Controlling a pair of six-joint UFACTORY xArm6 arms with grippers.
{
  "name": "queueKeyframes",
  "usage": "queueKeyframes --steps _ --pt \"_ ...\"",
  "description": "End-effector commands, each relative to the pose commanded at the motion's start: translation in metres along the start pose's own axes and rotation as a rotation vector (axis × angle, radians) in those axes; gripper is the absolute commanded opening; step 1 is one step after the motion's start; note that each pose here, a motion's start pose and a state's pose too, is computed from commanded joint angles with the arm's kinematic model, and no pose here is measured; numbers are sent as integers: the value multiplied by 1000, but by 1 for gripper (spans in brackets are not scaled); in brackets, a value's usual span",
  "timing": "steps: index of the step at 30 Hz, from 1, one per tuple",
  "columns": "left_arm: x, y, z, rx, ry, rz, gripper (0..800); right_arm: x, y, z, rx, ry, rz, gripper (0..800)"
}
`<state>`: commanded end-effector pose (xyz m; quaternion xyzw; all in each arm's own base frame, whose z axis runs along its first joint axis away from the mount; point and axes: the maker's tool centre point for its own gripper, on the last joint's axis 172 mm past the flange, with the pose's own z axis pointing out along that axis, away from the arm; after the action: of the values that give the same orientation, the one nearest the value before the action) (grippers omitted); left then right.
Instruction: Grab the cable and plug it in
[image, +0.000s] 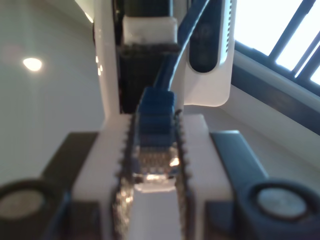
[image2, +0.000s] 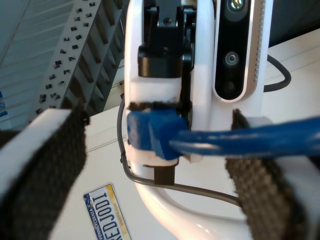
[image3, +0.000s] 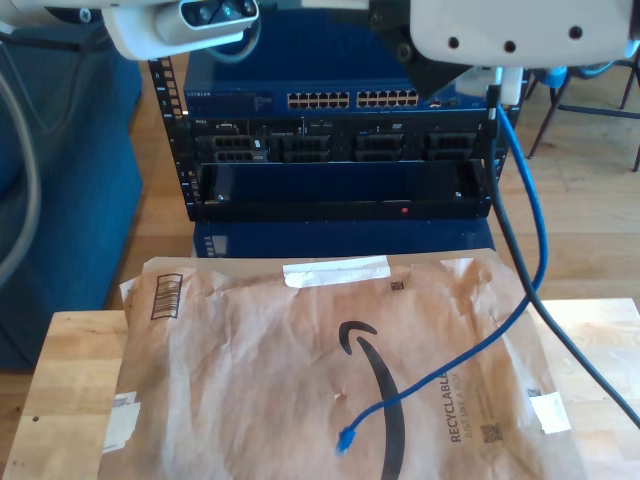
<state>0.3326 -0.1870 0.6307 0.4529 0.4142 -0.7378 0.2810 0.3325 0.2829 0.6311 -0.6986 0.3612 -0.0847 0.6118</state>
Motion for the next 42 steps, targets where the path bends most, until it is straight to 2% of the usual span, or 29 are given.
queueKeyframes --steps 11,32,35,36,37,38,39,42 --pt "-1 0 0 -2 1 2 5 -1 -1 0 5 -8 16 225" --pt "-1 0 0 -2 2 2 5 -1 -1 1 5 -9 17 153" --pt "-1 -1 1 -2 4 3 7 -1 -1 0 7 -11 23 102" --pt "-1 -1 1 3 4 -1 22 0 -3 0 14 -9 25 73" --pt "0 -2 2 7 6 -5 83 2 -7 -1 29 1 22 30" --pt "0 -4 2 13 6 -2 293 5 -7 -1 36 8 24 11" --pt "0 -7 3 27 2 3 454 7 -3 1 30 10 27 2" --pt "-8 -10 3 36 -19 20 482 7 -3 1 31 9 30 1"
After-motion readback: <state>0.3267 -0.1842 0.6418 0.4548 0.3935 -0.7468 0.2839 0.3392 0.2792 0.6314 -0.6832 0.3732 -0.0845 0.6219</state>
